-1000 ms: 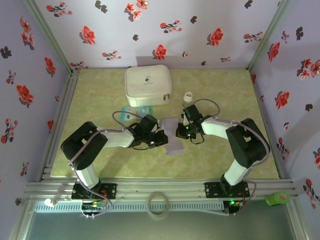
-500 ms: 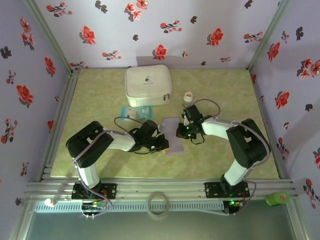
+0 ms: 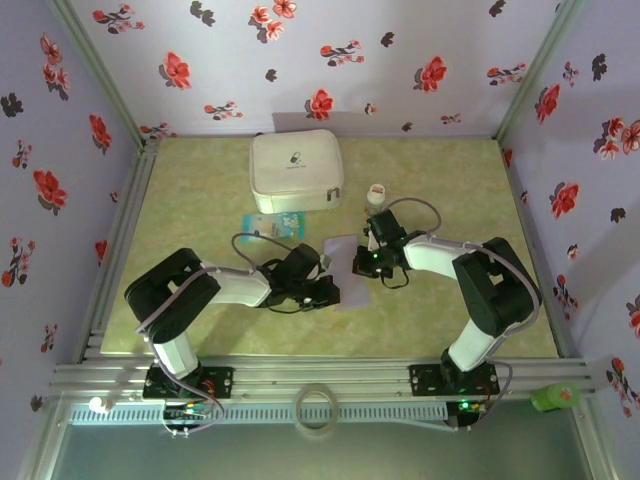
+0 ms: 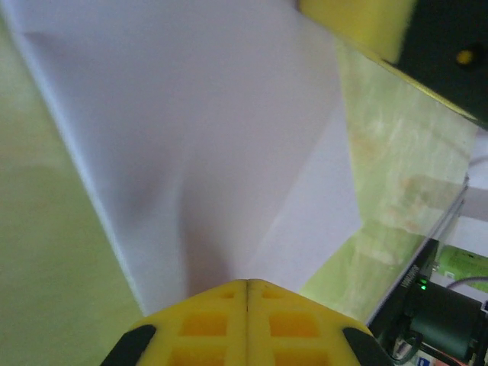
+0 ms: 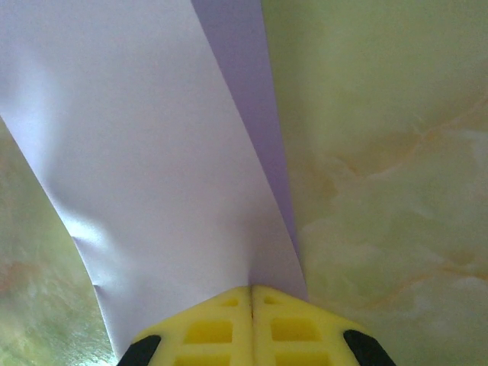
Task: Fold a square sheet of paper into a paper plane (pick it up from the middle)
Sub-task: First fold the square sheet of paper in half at the center of the table.
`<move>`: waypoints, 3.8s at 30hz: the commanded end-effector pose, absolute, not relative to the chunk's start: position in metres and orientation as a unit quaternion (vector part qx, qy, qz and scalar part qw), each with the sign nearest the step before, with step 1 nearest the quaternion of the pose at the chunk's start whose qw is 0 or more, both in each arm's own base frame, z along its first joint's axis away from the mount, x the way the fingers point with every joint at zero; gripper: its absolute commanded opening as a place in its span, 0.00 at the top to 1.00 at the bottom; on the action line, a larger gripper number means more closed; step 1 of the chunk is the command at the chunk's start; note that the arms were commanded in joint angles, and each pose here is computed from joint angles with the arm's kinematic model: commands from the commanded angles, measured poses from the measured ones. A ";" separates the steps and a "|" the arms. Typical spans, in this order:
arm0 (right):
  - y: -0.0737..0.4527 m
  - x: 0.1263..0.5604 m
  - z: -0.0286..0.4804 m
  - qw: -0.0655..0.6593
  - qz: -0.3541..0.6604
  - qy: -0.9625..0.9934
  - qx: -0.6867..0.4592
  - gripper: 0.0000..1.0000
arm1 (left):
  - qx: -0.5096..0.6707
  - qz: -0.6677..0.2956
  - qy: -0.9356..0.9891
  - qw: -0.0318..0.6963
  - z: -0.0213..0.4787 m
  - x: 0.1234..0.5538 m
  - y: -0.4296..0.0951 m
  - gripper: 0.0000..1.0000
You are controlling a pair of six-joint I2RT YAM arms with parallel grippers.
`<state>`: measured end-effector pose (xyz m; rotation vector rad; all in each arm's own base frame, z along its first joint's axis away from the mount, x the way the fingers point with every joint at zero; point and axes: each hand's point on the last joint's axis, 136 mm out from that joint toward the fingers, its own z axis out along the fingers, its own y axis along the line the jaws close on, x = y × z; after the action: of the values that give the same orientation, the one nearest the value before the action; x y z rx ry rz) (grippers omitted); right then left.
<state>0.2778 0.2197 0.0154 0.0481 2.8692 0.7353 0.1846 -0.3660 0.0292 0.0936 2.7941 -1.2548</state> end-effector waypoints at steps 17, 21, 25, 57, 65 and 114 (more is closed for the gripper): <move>0.181 0.256 -0.017 0.051 0.161 0.984 0.047 1.00 | 0.018 -0.364 0.931 0.003 -0.001 0.157 -0.336 0.98; 0.181 0.256 -0.018 0.050 0.161 0.985 0.048 1.00 | 0.022 -0.358 0.934 0.000 0.000 0.150 -0.329 0.98; 0.182 0.257 -0.017 0.050 0.163 0.984 0.048 1.00 | 0.034 -0.365 0.930 0.011 0.010 0.150 -0.329 0.99; 0.191 0.250 -0.013 0.028 0.193 0.981 -0.001 1.00 | -0.005 -0.369 0.926 0.081 -0.001 0.294 -0.339 0.98; 0.185 0.246 -0.015 0.021 0.180 0.983 -0.011 1.00 | -0.018 -0.352 0.933 0.071 -0.004 0.279 -0.327 0.99; 0.175 0.241 -0.016 0.010 0.177 0.984 -0.033 1.00 | 0.002 -0.388 0.912 0.130 0.030 0.338 -0.356 0.94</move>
<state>0.2714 0.2070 0.0150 -0.1528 2.9027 0.7364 0.3290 -0.3547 0.0338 -0.0011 2.6702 -1.1302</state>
